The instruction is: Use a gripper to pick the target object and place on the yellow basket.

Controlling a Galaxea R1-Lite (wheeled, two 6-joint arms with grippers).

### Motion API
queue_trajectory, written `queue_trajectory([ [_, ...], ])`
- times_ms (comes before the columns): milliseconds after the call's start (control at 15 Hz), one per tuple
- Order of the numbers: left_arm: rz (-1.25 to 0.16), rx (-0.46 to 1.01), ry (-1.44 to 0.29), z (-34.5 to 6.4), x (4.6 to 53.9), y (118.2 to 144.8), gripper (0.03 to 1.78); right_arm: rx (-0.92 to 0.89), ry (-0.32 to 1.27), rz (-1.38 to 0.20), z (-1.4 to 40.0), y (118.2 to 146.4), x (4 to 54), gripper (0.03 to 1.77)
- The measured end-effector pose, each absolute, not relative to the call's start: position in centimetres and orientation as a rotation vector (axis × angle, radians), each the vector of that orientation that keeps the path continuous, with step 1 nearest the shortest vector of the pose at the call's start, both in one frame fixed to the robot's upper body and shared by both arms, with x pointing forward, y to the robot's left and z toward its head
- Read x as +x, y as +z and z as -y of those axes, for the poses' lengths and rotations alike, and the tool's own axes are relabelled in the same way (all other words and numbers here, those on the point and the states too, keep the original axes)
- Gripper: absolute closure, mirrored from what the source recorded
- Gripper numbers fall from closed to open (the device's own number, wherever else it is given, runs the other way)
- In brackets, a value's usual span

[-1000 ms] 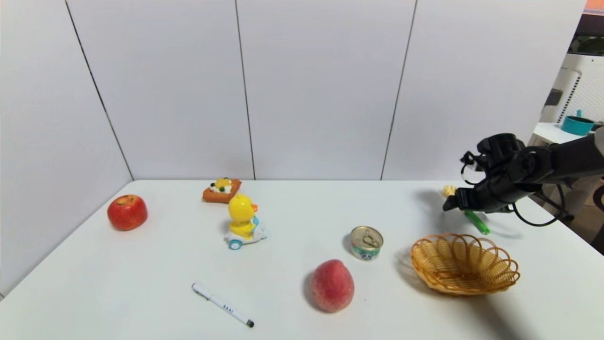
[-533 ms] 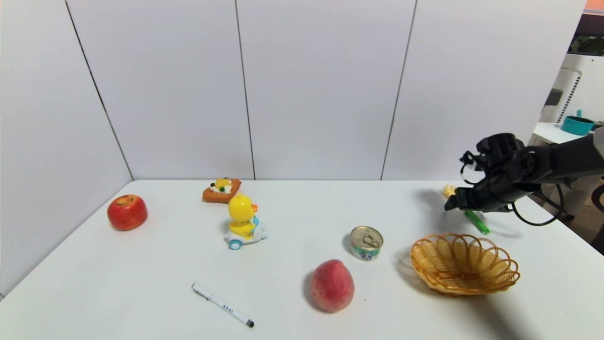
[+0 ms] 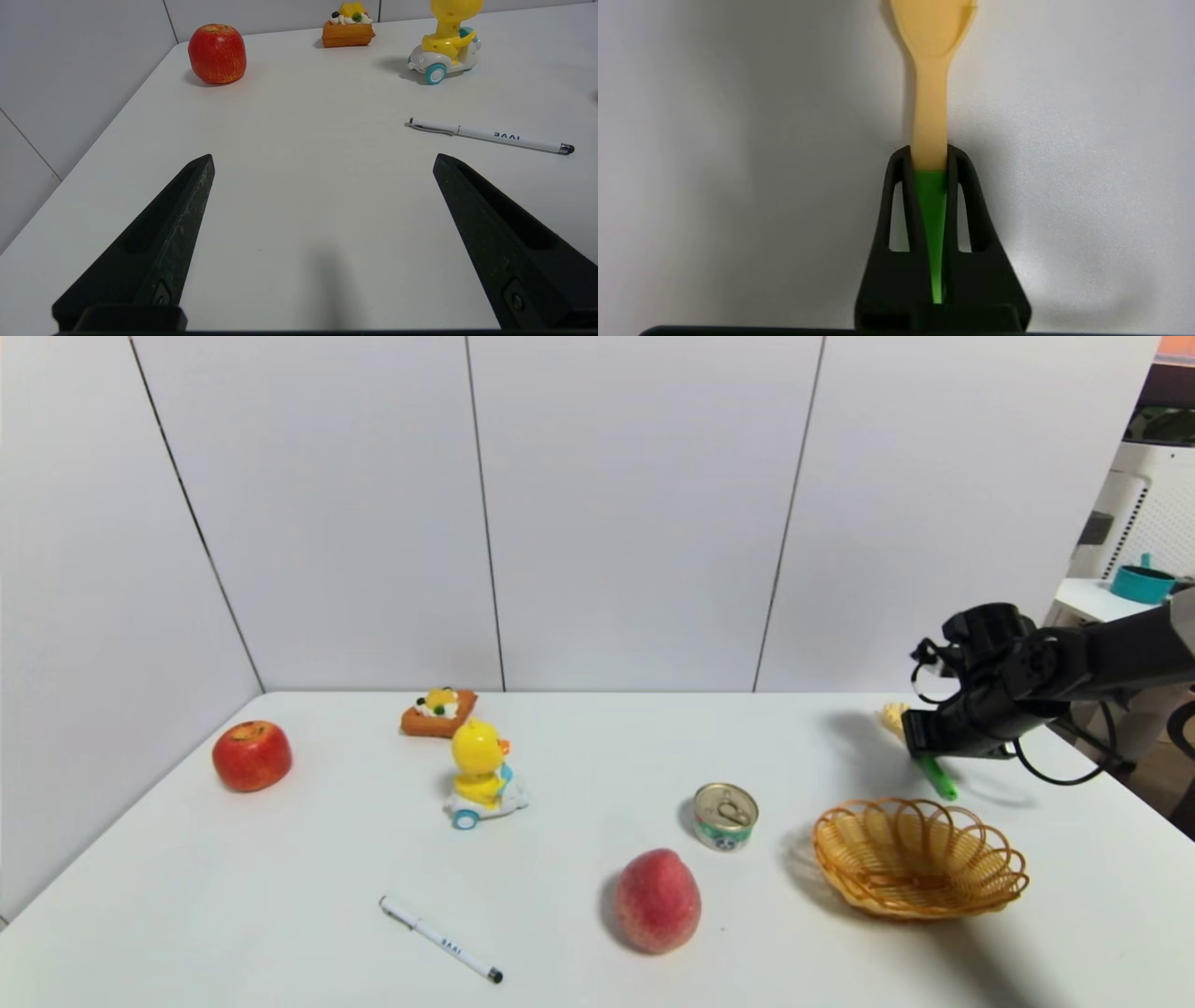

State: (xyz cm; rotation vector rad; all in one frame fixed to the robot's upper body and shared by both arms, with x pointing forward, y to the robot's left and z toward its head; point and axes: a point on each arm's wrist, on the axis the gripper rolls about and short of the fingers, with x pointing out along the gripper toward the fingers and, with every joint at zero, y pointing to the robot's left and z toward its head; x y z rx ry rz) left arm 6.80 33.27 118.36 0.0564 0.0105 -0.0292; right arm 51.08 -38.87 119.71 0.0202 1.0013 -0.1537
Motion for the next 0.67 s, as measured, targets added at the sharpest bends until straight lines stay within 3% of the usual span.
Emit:
queue_trajectory([
  [400,-0.010,0.056,-0.030,-33.3,6.8,118.4,0.12,0.026,-0.156,-1.006,39.2,119.7,51.0,1.64],
  [667,-0.010,0.056,-0.029,-33.3,6.8,118.4,0.12,0.025,-0.143,-0.928,38.7,123.2,50.1,1.64],
])
